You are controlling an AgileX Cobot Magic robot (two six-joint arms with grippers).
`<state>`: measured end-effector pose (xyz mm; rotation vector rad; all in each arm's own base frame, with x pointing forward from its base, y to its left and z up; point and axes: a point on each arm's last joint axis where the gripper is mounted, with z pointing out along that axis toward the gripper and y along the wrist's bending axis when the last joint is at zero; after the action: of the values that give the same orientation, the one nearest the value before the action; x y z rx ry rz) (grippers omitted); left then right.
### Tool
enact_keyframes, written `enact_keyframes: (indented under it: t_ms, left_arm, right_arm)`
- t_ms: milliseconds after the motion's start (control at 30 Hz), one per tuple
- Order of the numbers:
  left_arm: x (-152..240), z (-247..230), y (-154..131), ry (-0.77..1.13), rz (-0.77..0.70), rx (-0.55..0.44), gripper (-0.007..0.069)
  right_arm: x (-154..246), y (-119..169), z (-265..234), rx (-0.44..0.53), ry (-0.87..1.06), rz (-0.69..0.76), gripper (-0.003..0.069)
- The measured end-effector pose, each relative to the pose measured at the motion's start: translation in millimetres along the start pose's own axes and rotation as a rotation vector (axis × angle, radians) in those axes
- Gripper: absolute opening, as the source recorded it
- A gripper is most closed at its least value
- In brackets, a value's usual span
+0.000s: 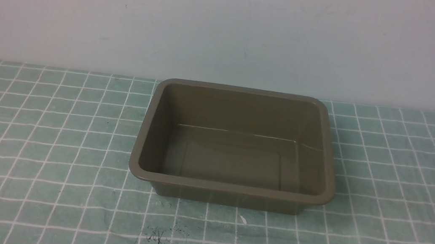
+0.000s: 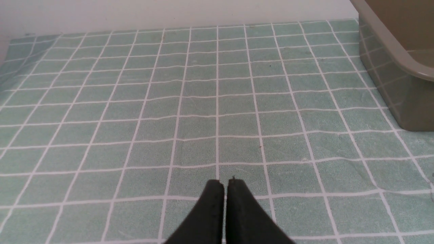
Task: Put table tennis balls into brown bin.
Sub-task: 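Reach for and grasp a ping pong ball on the table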
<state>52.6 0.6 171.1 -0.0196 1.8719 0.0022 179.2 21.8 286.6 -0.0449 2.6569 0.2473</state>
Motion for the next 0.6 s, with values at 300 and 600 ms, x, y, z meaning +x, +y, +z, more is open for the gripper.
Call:
enact_keyframes:
  t_ms: [300,600]
  left_arm:
    - [0,0,0,0.000,0.000,0.000,-0.0004]
    - [0,0,0,0.000,0.000,0.000,-0.0004]
  right_arm:
    - [-12,32,60,-0.017,0.126,-0.129,0.0146]
    - [-12,30,122,0.064,0.276,-0.126,0.0542]
